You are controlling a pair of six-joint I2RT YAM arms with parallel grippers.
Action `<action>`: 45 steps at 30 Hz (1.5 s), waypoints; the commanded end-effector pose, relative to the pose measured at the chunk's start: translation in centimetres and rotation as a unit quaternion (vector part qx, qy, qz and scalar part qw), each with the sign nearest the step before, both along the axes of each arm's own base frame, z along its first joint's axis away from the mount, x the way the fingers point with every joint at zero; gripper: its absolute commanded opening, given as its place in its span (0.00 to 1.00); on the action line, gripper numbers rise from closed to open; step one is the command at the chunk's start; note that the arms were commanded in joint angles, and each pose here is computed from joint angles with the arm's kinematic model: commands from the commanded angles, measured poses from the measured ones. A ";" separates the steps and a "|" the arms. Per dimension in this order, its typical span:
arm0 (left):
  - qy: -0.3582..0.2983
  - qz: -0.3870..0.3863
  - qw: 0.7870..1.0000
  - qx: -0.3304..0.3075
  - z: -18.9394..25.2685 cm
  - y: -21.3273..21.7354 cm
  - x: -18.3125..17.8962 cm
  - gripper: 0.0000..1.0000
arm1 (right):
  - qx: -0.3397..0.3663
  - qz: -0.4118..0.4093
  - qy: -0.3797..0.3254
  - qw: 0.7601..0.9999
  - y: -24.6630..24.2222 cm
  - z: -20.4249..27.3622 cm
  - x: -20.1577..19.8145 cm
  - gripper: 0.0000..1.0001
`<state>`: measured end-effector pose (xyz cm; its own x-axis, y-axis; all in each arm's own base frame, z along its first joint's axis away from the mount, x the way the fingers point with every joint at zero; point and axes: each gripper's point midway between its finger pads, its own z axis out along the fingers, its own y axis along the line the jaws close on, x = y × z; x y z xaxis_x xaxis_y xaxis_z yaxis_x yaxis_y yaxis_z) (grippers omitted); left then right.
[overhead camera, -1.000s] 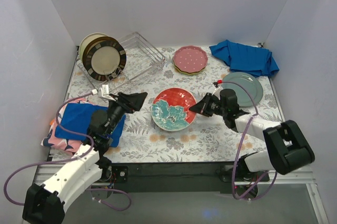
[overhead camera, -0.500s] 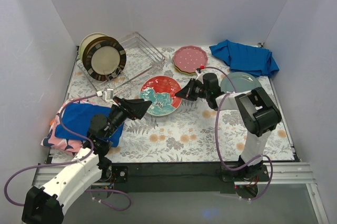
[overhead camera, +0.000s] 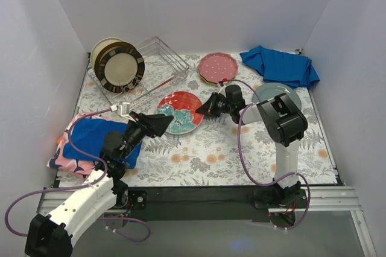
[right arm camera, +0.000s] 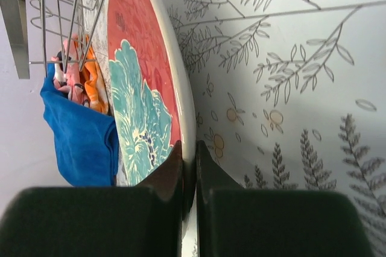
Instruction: Unload the plates from the dish rack
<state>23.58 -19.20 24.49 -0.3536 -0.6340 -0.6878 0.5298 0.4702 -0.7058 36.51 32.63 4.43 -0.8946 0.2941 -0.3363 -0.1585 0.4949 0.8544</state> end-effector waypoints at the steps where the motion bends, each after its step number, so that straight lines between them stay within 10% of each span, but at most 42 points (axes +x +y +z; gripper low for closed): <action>1: 0.000 -0.009 1.000 0.010 -0.1 -0.4 -0.1 0.72 | 0.081 0.022 -0.091 0.992 2.4 6.3 2.8 0.01; 20: 0.004 0.001 1.000 0.020 -0.1 -0.2 0.3 0.72 | 0.049 -0.026 -0.050 0.997 -1.4 3.1 3.1 0.54; 45: 0.057 0.059 0.996 0.042 0.0 0.2 3.9 0.72 | -0.076 -0.025 -0.219 0.973 -10.4 13.8 -6.2 0.54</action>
